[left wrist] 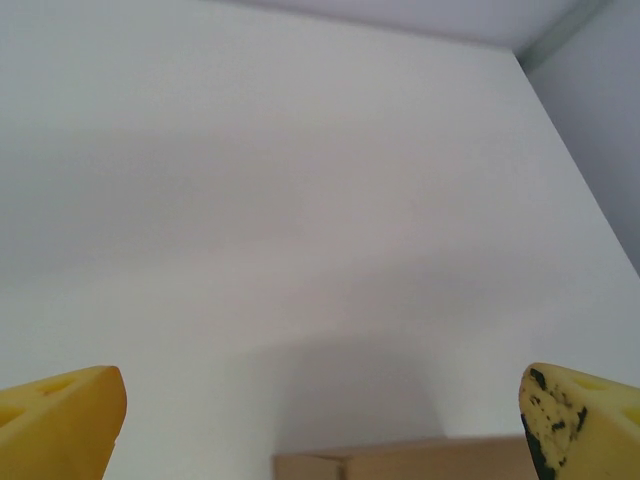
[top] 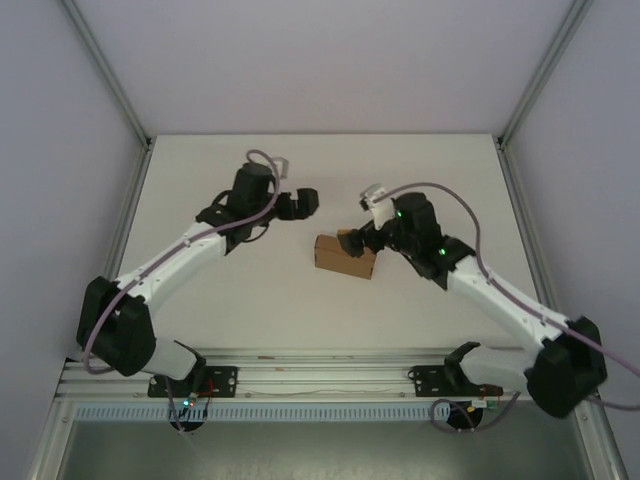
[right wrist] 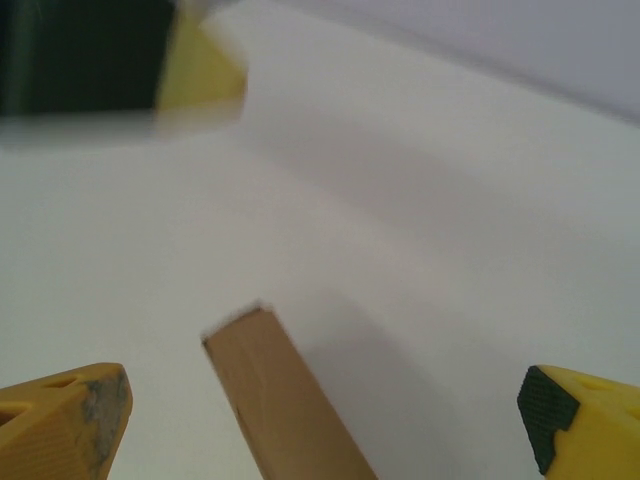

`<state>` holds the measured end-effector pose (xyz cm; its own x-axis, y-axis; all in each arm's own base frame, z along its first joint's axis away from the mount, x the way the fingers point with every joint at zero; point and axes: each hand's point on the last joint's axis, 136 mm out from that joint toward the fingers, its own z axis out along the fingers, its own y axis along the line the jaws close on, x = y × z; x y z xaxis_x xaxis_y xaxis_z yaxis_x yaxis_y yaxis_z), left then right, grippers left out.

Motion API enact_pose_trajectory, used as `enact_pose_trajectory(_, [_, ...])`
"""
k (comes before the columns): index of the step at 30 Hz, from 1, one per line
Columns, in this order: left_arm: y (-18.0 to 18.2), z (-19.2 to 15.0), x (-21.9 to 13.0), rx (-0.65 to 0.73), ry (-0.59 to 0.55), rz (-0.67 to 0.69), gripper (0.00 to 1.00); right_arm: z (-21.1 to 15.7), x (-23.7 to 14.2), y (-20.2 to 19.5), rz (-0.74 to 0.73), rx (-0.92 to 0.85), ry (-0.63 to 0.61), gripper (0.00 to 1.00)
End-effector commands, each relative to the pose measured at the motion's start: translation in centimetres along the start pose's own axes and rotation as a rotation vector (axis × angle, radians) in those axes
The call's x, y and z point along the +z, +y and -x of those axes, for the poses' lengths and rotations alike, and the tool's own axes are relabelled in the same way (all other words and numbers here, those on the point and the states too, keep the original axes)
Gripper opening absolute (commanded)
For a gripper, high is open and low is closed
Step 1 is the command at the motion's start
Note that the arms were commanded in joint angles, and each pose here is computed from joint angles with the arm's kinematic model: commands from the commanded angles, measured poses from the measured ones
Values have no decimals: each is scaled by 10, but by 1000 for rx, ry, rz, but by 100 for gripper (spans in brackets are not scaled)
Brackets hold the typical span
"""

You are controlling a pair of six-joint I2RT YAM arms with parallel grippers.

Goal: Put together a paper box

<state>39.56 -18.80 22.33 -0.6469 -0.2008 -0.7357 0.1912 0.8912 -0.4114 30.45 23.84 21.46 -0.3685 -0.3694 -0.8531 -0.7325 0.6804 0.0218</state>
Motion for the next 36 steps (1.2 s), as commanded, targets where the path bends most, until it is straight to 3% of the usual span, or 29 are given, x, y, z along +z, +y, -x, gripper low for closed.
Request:
enact_pose_trajectory(1, [75,-16,-15,-66,11,243,100,-60,8,29,251,-250,312,100])
enact_pose_trajectory(5, [133,-56,-36,-125,26,434,100,-79,32,9,255,-399,472,100])
enact_pose_trajectory(10, [157,-99,-52,-178,55,474,100,-100,50,3,328,-448,626,99])
enact_pose_trajectory(16, [161,-103,-62,-179,30,489,100,-110,62,-3,322,-473,753,78])
enact_pose_trajectory(20, [159,-92,-71,-153,4,501,100,-98,75,-25,137,-550,746,63])
enact_pose_trajectory(22, [159,-89,-75,-151,-18,504,100,-88,82,-40,23,-598,728,48])
enact_pose_trajectory(26, [160,-90,-82,-155,-42,507,100,-69,93,-65,-180,-727,699,50])
enact_pose_trajectory(30, [163,-92,-87,-166,-61,524,100,-63,105,-70,-282,-853,660,50])
enact_pose_trajectory(36, [163,-89,-88,-166,-76,523,100,-88,102,-43,-256,-970,650,72])
